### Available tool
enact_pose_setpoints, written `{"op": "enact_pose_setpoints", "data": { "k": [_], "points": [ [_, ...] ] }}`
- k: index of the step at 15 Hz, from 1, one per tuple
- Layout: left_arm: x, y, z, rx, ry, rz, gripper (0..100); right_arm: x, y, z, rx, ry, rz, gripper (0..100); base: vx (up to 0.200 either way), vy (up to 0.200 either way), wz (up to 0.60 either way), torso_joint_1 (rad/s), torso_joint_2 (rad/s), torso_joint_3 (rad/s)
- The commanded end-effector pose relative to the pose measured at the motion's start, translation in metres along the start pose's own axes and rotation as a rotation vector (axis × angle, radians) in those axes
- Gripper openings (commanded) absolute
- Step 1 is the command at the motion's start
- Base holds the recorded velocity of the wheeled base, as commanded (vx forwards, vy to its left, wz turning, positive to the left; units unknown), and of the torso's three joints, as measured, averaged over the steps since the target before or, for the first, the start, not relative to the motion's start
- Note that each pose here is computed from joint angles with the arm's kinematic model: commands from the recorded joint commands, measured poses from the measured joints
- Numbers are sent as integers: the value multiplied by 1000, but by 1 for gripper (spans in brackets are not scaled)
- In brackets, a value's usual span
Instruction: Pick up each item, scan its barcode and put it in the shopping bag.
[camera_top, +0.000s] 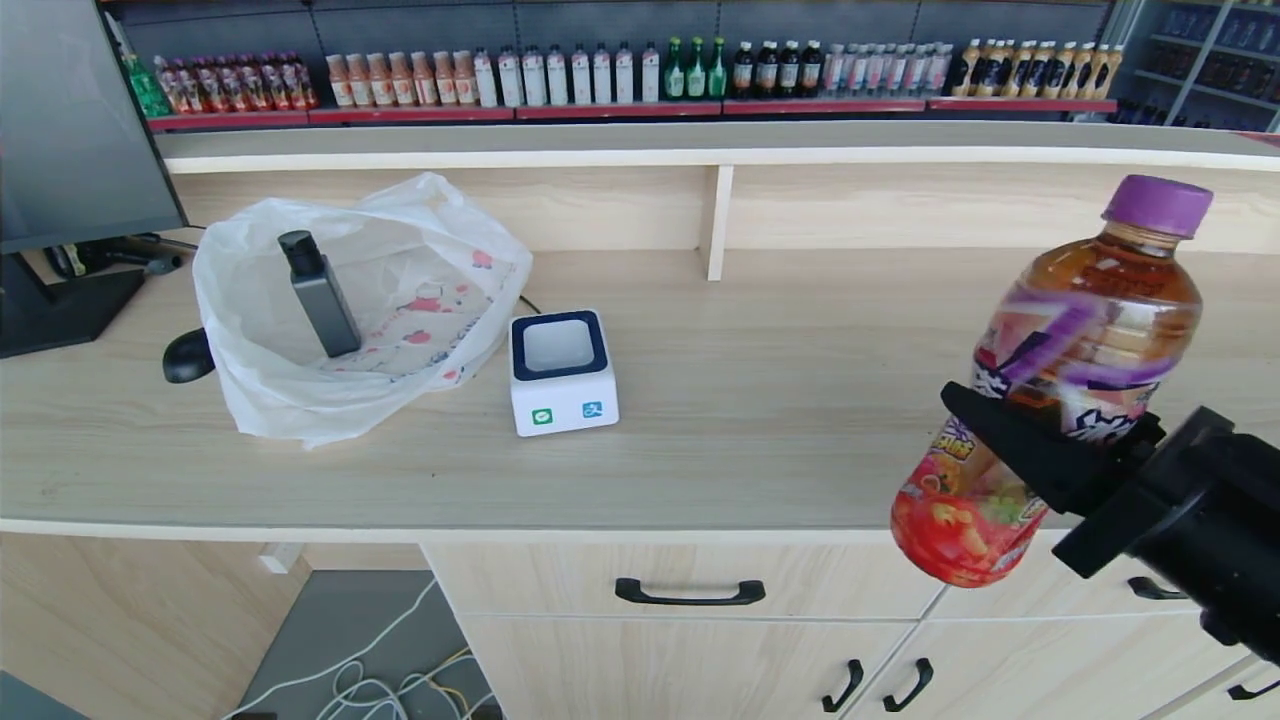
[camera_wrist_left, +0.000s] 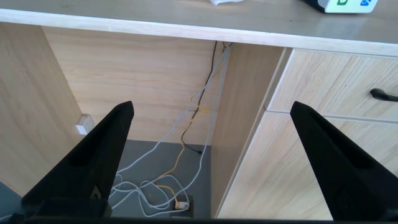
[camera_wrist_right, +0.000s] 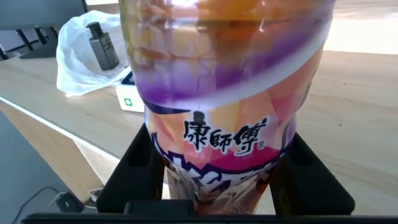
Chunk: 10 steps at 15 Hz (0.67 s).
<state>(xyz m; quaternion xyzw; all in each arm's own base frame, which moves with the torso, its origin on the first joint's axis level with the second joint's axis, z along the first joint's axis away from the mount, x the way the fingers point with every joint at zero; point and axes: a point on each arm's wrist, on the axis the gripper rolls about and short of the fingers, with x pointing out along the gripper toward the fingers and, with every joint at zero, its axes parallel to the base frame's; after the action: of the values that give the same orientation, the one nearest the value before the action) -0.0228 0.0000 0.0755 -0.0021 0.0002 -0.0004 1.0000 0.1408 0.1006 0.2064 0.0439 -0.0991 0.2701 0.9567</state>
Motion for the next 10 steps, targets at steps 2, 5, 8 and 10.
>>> {"op": "enact_pose_setpoints", "data": {
  "k": [2,5,8,10],
  "points": [
    [0,0,0,0,0,1,100,-37,2,1,-36,-31,37,0,0,0,0,0,0,0],
    [0,0,0,0,0,-1,100,-43,4,9,-46,-72,60,0,0,0,0,0,0,0],
    [0,0,0,0,0,1,100,-47,4,12,-80,-95,61,0,0,0,0,0,0,0],
    [0,0,0,0,0,1,100,-46,6,14,-118,-105,82,0,0,0,0,0,0,0]
  ]
}}
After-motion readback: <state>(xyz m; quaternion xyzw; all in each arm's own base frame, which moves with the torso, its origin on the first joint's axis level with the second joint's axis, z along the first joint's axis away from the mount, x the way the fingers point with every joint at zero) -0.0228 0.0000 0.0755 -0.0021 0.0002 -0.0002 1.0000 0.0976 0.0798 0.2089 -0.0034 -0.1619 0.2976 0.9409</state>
